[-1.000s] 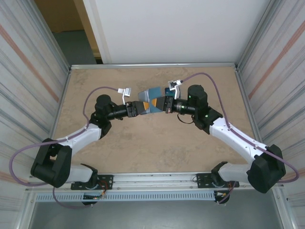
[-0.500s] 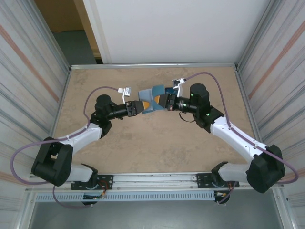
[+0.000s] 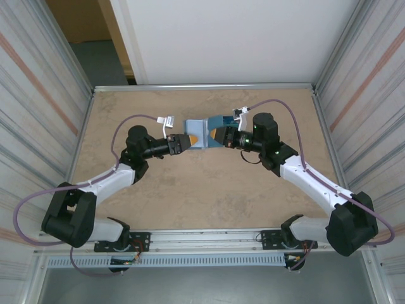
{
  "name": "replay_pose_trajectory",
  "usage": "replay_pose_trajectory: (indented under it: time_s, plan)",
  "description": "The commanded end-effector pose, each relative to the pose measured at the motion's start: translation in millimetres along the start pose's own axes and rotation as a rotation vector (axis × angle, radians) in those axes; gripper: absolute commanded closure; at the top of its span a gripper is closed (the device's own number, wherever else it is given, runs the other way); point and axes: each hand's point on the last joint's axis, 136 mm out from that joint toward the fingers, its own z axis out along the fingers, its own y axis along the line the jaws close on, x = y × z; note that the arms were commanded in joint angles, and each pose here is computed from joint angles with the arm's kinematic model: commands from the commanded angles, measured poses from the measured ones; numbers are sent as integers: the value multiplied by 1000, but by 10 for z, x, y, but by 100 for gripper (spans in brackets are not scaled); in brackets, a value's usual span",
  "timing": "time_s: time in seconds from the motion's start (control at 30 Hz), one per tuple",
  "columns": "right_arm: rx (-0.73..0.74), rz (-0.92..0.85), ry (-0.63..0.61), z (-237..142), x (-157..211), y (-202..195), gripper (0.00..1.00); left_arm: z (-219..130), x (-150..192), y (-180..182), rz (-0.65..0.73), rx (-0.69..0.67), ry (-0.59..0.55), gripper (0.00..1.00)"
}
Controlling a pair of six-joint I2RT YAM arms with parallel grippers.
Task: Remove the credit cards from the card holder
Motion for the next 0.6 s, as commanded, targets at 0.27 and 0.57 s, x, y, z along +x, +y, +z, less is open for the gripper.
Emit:
replay_pose_trajectory:
  time_s: [0.27,0.57]
  plan:
    - [47,-1,10,27,33,-135,100,-11,-88,-279,87,57,-4,62]
    - [59,3,29,81,80,-198,100,-20,-71,-271,92,46,3,62]
